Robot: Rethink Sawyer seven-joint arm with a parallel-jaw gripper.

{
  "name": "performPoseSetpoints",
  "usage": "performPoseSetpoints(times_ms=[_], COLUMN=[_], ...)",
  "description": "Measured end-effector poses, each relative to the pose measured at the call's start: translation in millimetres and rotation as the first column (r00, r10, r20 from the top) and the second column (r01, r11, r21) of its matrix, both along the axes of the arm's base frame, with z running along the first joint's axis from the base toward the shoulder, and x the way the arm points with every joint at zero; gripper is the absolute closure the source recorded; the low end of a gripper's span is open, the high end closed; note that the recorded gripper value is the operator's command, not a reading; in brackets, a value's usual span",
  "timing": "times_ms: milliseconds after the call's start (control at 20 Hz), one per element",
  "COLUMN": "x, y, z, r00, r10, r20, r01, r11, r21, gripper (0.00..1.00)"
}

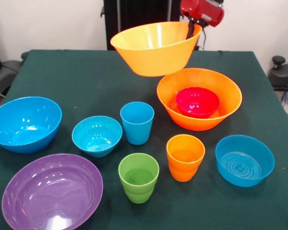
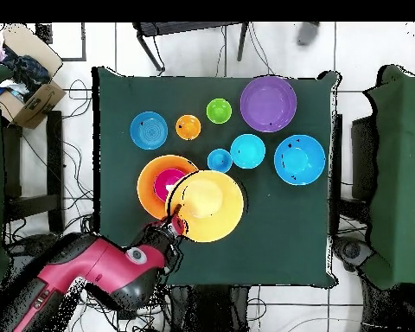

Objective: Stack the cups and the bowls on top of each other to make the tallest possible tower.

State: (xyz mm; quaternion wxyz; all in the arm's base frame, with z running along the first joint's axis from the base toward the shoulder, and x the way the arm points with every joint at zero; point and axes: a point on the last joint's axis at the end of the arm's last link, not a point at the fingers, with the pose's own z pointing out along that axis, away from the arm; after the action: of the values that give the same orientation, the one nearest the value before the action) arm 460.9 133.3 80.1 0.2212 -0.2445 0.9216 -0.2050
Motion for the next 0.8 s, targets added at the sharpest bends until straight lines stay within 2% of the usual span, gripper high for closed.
performPoseSetpoints(times_ms=[450,800], x=[4.6,6.7], y=[28,40], z=[-26,-28], r00=[0.9992,0.9977], r10=[-0.039,-0.062], r20=[0.008,0.027], r01=[0.039,0.059], r11=[0.9983,0.9945], r21=[0.043,0.087], gripper=[1.00,1.00])
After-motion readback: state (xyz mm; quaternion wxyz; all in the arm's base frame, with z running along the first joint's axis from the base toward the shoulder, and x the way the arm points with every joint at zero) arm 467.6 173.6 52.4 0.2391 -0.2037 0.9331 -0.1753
